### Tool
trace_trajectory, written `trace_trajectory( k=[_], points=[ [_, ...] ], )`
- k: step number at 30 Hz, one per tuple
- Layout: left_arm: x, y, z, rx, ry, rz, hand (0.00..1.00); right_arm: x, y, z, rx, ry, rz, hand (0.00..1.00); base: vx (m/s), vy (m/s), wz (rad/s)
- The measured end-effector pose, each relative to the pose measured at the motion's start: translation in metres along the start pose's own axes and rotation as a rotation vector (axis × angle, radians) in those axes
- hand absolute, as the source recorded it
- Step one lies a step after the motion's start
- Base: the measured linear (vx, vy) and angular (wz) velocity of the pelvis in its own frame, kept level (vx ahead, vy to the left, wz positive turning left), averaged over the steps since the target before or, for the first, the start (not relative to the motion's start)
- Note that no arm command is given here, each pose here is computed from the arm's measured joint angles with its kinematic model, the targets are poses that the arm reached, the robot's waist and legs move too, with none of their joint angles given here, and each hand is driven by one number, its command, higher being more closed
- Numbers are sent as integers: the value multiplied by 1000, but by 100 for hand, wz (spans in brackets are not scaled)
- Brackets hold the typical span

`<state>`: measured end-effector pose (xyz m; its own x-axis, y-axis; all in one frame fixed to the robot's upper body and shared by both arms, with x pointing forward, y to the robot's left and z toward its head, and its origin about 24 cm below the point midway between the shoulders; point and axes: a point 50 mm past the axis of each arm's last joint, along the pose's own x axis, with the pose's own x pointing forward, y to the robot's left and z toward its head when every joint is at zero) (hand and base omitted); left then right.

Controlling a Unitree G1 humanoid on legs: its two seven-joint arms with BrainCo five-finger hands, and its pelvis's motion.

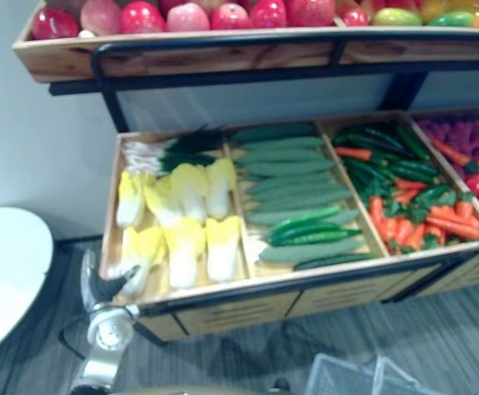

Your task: Pick vegetable in the basket

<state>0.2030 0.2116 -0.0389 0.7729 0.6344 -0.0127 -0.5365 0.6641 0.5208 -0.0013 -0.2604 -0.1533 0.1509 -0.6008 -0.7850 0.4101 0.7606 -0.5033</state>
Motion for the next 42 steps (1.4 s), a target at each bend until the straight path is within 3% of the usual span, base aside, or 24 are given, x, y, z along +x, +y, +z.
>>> trace_trajectory(
  k=[11, 22, 42],
  points=[
    [8, 1, -20, 102, 85, 0, 0, 6, 3, 17, -10, -30, 9, 100, -15, -25, -8],
    [13, -3, -18, 112, 83, -5, 0, 12, 0, 39, -9, -95, -5, 100, -15, -22, -6],
    [17, -1, 21, 75, -122, 41, 0, 12, 1, 40, 7, -91, -32, 100, -1, -1, 0]
  ],
)
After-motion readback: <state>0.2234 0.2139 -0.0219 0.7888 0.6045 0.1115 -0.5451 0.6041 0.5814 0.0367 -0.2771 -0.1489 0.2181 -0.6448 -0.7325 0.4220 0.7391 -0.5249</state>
